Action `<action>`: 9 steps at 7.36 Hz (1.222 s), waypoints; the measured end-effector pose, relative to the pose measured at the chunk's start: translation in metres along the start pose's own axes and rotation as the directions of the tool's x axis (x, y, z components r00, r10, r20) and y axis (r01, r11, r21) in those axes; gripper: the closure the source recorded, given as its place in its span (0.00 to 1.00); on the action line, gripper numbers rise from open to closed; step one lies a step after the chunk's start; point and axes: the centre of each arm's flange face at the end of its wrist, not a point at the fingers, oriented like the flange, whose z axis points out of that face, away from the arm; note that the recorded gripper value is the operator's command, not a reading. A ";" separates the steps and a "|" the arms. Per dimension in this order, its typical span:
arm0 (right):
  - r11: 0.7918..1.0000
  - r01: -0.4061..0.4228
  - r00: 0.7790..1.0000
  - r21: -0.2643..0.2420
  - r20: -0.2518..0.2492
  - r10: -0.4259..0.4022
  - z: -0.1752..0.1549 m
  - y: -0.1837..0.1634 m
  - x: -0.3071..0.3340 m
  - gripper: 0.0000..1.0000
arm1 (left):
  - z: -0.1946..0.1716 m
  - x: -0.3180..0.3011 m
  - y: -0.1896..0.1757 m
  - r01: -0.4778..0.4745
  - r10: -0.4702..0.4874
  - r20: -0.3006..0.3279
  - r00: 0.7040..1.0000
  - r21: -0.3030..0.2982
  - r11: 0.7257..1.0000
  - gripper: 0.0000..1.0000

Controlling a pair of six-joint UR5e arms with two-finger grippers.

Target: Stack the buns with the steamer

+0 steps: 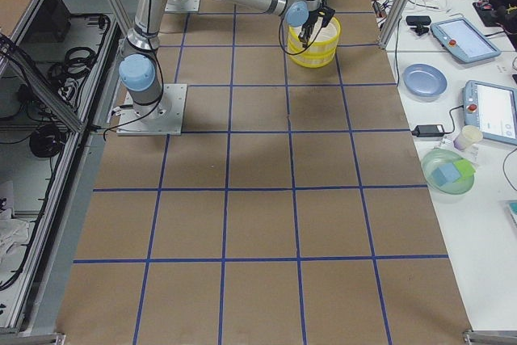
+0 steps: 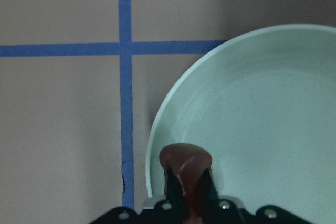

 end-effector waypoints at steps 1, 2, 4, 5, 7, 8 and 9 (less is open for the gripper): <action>1.000 0.000 1.000 0.006 0.001 0.000 0.000 -0.001 0.000 0.98 | -0.019 0.007 -0.004 0.025 -0.024 -0.022 0.999 0.033 0.999 1.00; 1.000 -0.001 1.000 0.011 0.003 0.001 0.001 -0.002 0.000 0.85 | -0.046 0.028 -0.007 0.077 -0.071 -0.077 0.995 0.076 0.994 1.00; 1.000 -0.003 1.000 0.022 0.011 0.002 0.002 -0.003 0.000 0.36 | -0.106 0.097 -0.007 0.218 -0.183 -0.236 0.954 0.130 0.967 1.00; 1.000 -0.003 1.000 0.029 0.015 0.003 0.001 -0.003 0.000 0.03 | -0.131 0.132 -0.003 0.292 -0.239 -0.332 0.913 0.121 0.949 1.00; 0.999 0.001 1.000 0.051 0.023 -0.002 -0.001 -0.006 0.000 0.01 | -0.160 0.198 0.009 0.401 -0.333 -0.476 0.814 0.046 0.915 1.00; 0.998 0.027 0.999 0.061 0.024 -0.029 -0.005 -0.008 0.003 0.01 | -0.162 0.231 0.016 0.429 -0.367 -0.526 0.768 -0.004 0.903 1.00; 0.995 0.072 0.997 0.066 0.014 -0.073 -0.019 -0.011 0.012 0.00 | -0.159 0.257 0.022 0.435 -0.388 -0.561 0.731 -0.055 0.899 0.86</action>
